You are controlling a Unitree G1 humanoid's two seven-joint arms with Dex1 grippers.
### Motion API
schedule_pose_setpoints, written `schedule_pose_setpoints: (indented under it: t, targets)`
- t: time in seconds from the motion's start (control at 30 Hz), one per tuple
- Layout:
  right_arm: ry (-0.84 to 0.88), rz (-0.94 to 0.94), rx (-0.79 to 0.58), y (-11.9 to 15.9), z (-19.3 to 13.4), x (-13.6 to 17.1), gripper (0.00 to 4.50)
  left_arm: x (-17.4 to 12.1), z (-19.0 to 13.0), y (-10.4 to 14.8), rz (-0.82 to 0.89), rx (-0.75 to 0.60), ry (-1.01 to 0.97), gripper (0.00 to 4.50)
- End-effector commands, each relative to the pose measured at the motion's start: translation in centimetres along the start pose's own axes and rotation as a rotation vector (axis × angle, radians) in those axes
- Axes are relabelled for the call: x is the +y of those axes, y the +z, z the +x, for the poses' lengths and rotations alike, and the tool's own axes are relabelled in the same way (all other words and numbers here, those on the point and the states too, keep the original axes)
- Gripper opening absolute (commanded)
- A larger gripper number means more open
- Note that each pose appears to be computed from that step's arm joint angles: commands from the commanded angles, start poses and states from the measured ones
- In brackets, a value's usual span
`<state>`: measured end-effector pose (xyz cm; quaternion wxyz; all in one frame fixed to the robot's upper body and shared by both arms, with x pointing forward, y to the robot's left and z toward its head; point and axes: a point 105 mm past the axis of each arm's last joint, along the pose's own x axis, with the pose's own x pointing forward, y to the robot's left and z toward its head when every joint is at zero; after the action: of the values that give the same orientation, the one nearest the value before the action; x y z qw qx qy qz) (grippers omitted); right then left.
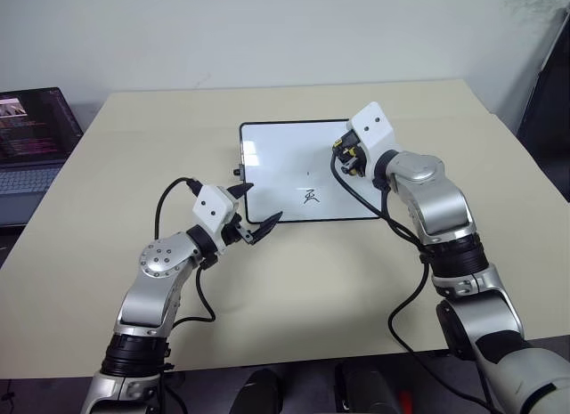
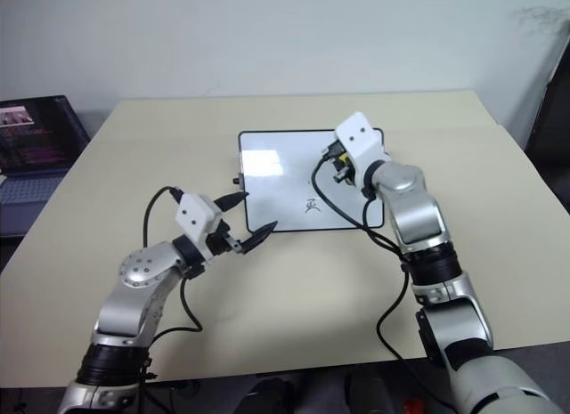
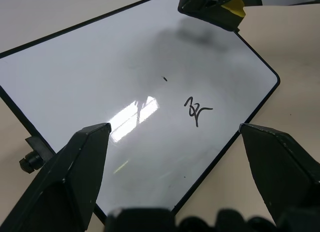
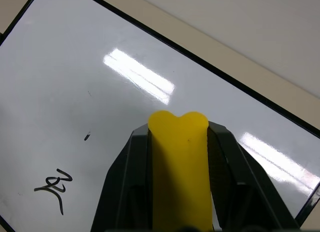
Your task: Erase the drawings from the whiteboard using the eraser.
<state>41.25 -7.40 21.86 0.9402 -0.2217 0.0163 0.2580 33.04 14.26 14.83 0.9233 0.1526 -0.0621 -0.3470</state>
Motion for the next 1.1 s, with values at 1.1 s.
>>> schedule_pose_setpoints:
  t: [1.1]
  targets:
    - [0.072, -0.273, -0.052, -0.4, 6.1, 4.8, 1.13, 1.0, -1.1, 1.9, 0.066, -0.052, 0.068, 4.5]
